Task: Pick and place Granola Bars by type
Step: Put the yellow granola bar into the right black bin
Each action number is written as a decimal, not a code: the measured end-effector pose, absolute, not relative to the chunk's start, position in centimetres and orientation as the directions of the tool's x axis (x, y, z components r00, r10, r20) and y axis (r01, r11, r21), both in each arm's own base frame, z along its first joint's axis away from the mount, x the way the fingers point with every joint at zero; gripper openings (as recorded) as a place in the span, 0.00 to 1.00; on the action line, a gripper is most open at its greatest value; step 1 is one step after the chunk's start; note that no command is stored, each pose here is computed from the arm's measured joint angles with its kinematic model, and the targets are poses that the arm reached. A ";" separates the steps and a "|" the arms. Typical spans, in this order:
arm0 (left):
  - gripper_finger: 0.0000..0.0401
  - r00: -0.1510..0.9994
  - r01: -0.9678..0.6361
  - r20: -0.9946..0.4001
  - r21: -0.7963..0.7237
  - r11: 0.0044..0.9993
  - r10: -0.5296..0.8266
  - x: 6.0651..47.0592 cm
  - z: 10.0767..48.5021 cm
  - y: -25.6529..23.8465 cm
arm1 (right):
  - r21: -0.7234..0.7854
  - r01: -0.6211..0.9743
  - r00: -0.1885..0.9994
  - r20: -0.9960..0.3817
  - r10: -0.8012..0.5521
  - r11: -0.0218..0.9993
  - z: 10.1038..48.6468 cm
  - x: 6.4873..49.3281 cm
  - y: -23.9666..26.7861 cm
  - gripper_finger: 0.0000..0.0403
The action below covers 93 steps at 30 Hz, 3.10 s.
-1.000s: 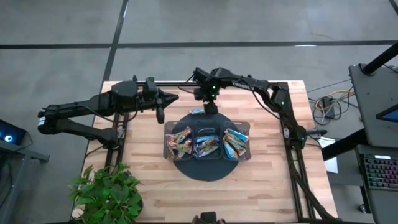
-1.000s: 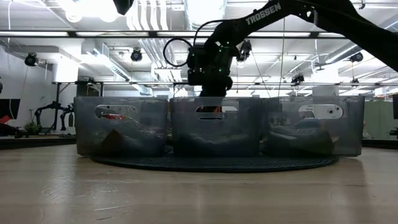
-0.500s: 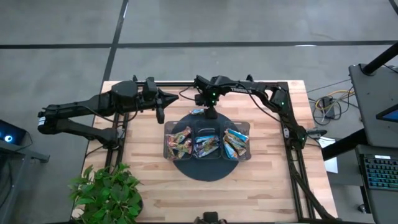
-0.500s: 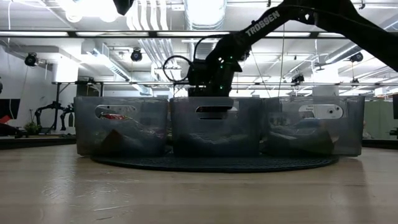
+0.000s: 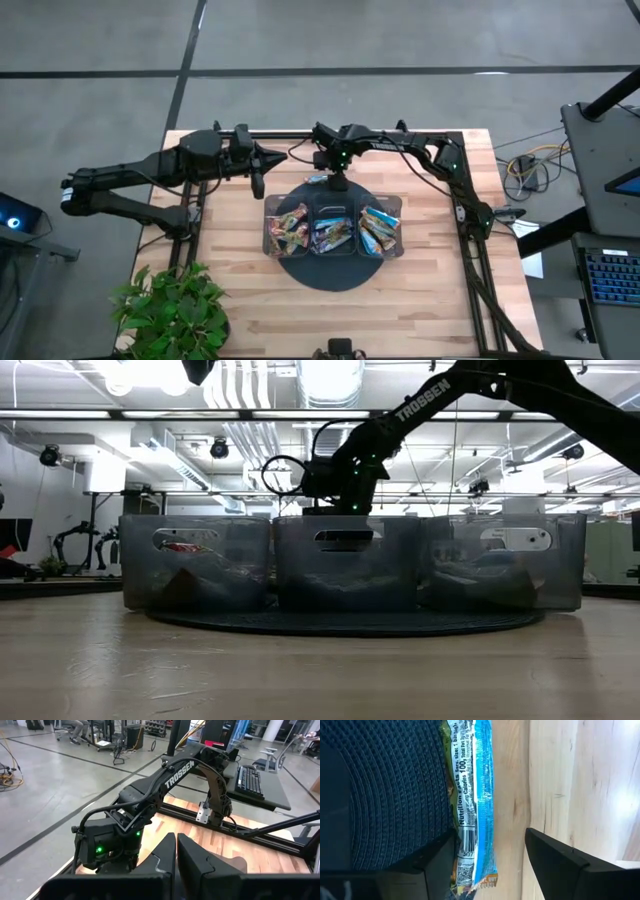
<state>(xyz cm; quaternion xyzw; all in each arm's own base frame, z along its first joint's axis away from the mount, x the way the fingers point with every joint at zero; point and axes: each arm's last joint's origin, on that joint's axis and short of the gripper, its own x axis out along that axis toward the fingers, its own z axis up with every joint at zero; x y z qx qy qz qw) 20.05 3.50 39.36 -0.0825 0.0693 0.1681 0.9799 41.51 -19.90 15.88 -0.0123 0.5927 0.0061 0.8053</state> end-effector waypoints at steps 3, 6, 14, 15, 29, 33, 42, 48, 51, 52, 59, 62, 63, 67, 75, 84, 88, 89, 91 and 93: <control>0.00 0.934 -0.342 -0.165 -0.142 0.929 0.318 20.0 39.3 3.5 | -0.012 -0.024 0.297 -0.955 -0.004 1.000 15.9 41.5 -19.9 0.56; 0.00 0.933 -0.343 -0.171 -0.141 0.929 0.318 20.0 39.3 3.5 | -0.012 -0.024 0.298 -0.955 -0.005 1.000 15.9 41.5 -19.9 0.56; 0.00 0.932 -0.343 -0.171 -0.144 0.928 0.318 20.1 39.3 3.5 | -0.013 -0.028 0.298 -0.954 -0.004 1.000 15.9 41.6 -19.8 0.56; 0.00 0.932 -0.344 -0.173 -0.147 0.927 0.318 20.1 39.2 3.5 | -0.012 -0.028 0.297 -0.955 -0.003 1.000 16.0 41.6 -19.8 0.56; 0.00 0.929 -0.347 -0.191 -0.147 0.926 0.318 20.1 38.8 3.5 | 0.006 -0.045 0.262 -0.965 0.018 0.999 19.1 41.7 -19.8 0.56; 0.00 0.929 -0.347 -0.191 -0.147 0.926 0.318 20.1 38.8 3.5 | 0.052 -0.087 0.192 -0.979 0.068 0.995 19.9 41.0 -19.4 0.56; 0.00 0.929 -0.348 -0.191 -0.157 0.924 0.318 20.1 38.8 3.5 | 0.101 -0.084 0.211 -0.970 0.117 0.991 20.2 40.9 -19.4 0.56; 0.00 0.929 -0.351 -0.191 -0.177 0.920 0.317 20.1 38.8 3.5 | 0.078 -0.120 0.207 -0.973 0.102 0.990 20.1 40.9 -19.5 0.56; 0.00 0.928 -0.352 -0.196 -0.177 0.919 0.317 20.1 38.7 3.5 | 0.074 -0.123 0.213 -0.972 0.099 0.990 20.1 41.0 -19.5 0.56; 0.00 0.928 -0.352 -0.198 -0.177 0.919 0.317 20.1 38.7 3.5 | 0.074 -0.119 0.213 -0.972 0.099 0.990 20.1 41.0 -19.5 0.56; 0.00 0.924 -0.355 -0.212 -0.173 0.919 0.317 20.1 38.5 3.5 | 0.141 -0.122 0.263 -0.950 0.169 0.982 20.6 41.0 -19.3 0.56; 0.00 0.922 -0.357 -0.221 -0.179 0.917 0.316 20.1 38.4 3.5 | 0.178 -0.115 0.276 -0.939 0.204 0.977 20.7 41.0 -19.2 0.56; 0.00 0.921 -0.359 -0.227 -0.183 0.915 0.316 20.1 38.4 3.5 | 0.205 -0.115 0.286 -0.930 0.230 0.972 20.8 40.9 -19.1 0.56; 0.00 0.919 -0.362 -0.234 -0.189 0.913 0.316 20.0 38.3 3.5 | 0.223 -0.125 0.310 -0.917 0.252 0.967 22.4 40.4 -18.7 0.56; 0.00 0.919 -0.364 -0.234 -0.197 0.910 0.317 20.0 38.3 3.5 | 0.197 -0.095 0.366 -0.905 0.218 0.976 25.6 36.6 -18.2 0.56; 0.00 0.911 -0.385 -0.232 -0.185 0.904 0.340 20.0 38.3 3.6 | 0.124 -0.005 0.622 -0.777 0.100 0.992 27.7 28.9 -14.6 0.56; 0.00 0.908 -0.393 -0.231 -0.181 0.902 0.349 20.0 38.3 3.6 | 0.120 0.039 0.689 -0.722 0.060 0.992 26.7 25.5 -12.7 0.56; 0.00 0.908 -0.394 -0.231 -0.181 0.901 0.350 20.0 38.3 3.6 | 0.118 0.051 0.712 -0.700 0.047 0.992 26.4 24.8 -12.3 0.56; 0.00 0.908 -0.394 -0.231 -0.181 0.901 0.350 20.0 38.3 3.6 | 0.115 0.070 0.750 -0.661 0.024 0.991 25.5 23.5 -11.7 0.56; 0.00 0.908 -0.394 -0.231 -0.181 0.901 0.350 20.0 38.3 3.6 | 0.093 0.086 0.772 -0.636 -0.008 0.992 24.1 22.6 -11.2 0.56</control>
